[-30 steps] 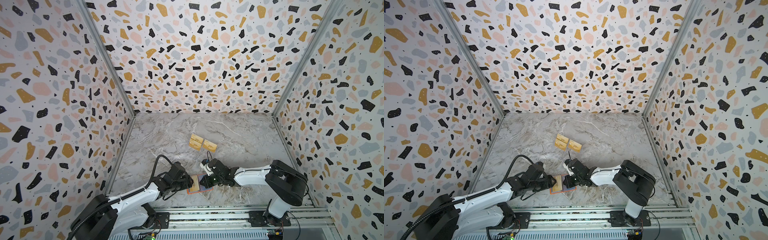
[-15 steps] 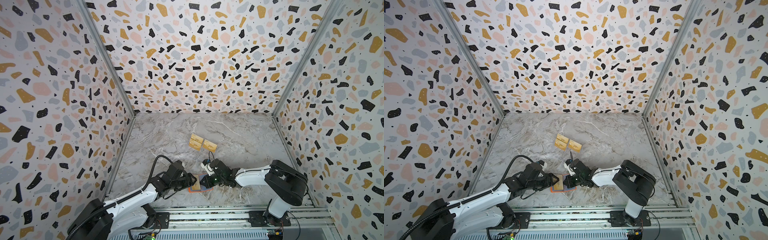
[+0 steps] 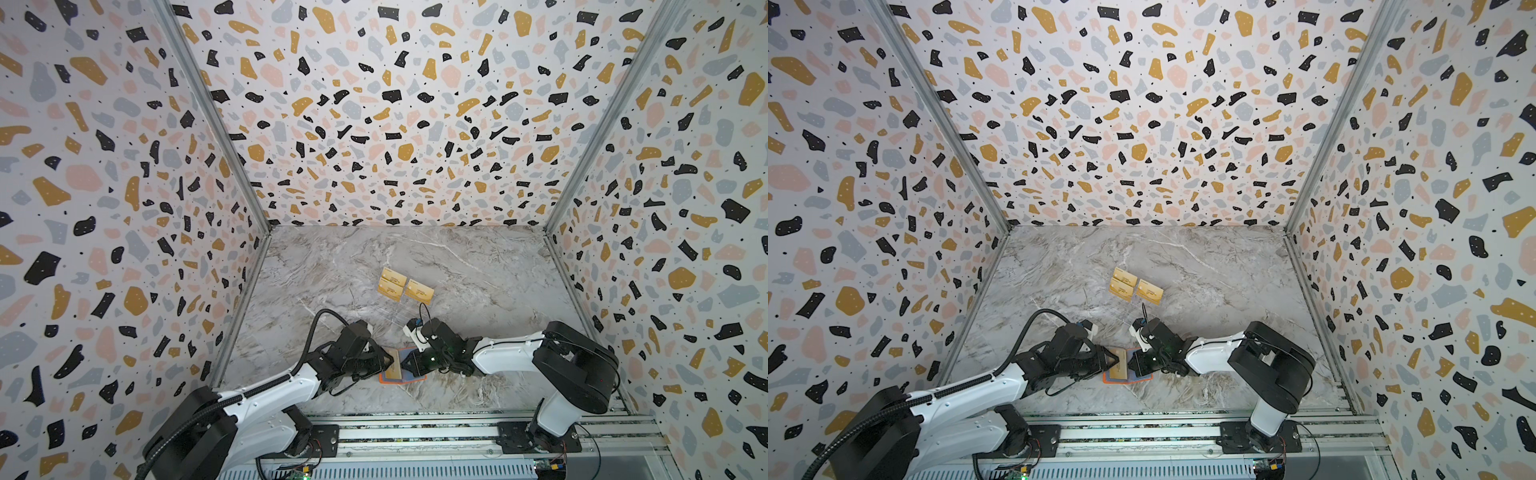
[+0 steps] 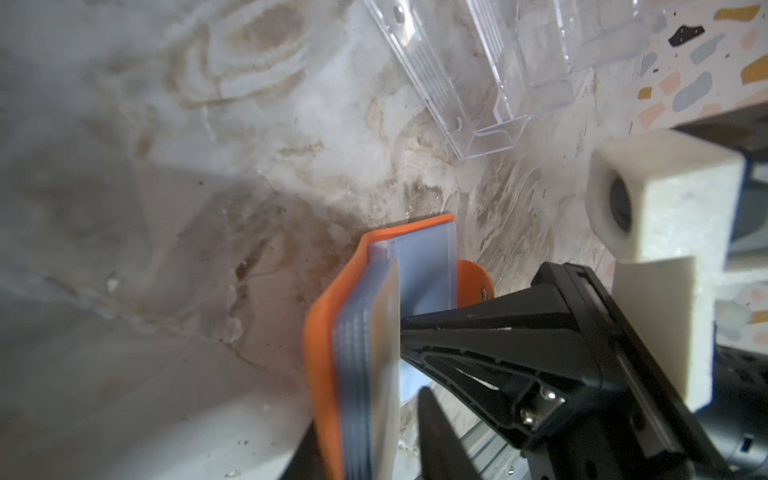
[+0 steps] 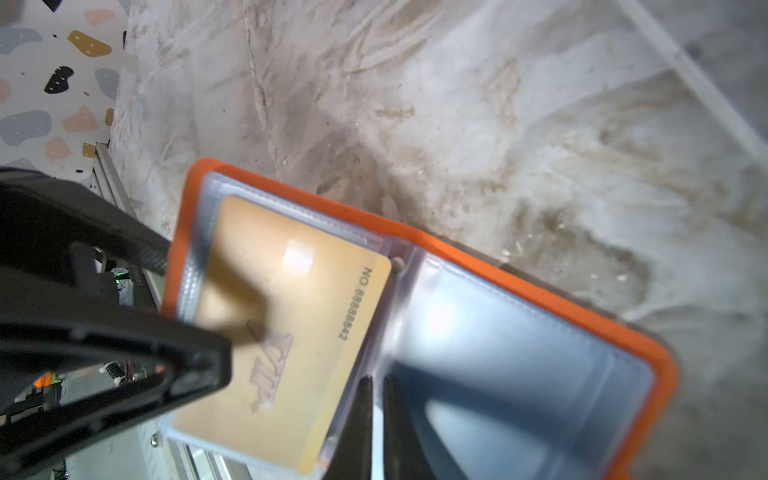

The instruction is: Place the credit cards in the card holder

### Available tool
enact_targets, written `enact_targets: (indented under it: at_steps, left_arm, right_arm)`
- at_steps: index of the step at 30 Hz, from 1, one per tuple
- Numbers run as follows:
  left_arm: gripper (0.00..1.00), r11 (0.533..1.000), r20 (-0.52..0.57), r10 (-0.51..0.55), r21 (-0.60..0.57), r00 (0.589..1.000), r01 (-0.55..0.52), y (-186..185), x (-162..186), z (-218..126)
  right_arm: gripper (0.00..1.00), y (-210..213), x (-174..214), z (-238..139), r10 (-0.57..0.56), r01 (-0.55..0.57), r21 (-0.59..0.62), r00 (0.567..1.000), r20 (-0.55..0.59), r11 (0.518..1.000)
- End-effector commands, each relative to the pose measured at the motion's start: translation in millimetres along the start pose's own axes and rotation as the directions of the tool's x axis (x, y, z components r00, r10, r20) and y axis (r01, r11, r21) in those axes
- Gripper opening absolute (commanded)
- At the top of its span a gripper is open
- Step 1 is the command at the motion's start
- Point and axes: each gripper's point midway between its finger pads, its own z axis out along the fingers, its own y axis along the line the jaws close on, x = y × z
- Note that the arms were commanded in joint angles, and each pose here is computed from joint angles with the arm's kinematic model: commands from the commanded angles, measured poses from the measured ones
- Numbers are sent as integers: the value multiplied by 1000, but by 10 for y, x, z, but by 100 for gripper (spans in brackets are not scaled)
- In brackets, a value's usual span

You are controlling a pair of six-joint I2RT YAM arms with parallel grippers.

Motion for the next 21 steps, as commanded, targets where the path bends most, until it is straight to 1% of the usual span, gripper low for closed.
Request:
enact_targets:
  at_steps: [1,3,5,9,13,16,18,21]
  left_arm:
    - [17,1000,17,31,-2,999,-31,-93,-84,2]
    - [10,996,21,42,-84,999,-40,33,-95,-21]
    - [7,988,27,61,-144,998,-57,85,-122,-76]
    - [6,961,36,96,-263,995,-84,169,-181,-192]
    - [7,933,10,122,-342,993,-111,229,-161,-210]
    - [7,900,5,149,-416,989,-133,275,-188,-218]
    - [10,885,3,163,-443,987,-145,252,-215,-209]
    - [21,891,-3,175,-425,985,-160,95,-230,-143]
  right_arm:
    - [12,-4,-42,-119,-27,27,28,1000,16,999]
    - [15,-52,-68,-171,-51,49,69,998,24,996]
    - [17,-119,-104,-228,-74,69,115,997,35,991]
    - [19,-249,-160,-296,-97,90,176,995,32,980]
    - [21,-437,-232,-372,-112,99,270,993,34,958]
    - [23,-475,-283,-399,-121,105,277,992,39,955]
    - [26,-461,-299,-407,-123,108,268,991,42,957]
    - [27,-425,-295,-397,-124,110,239,991,46,965]
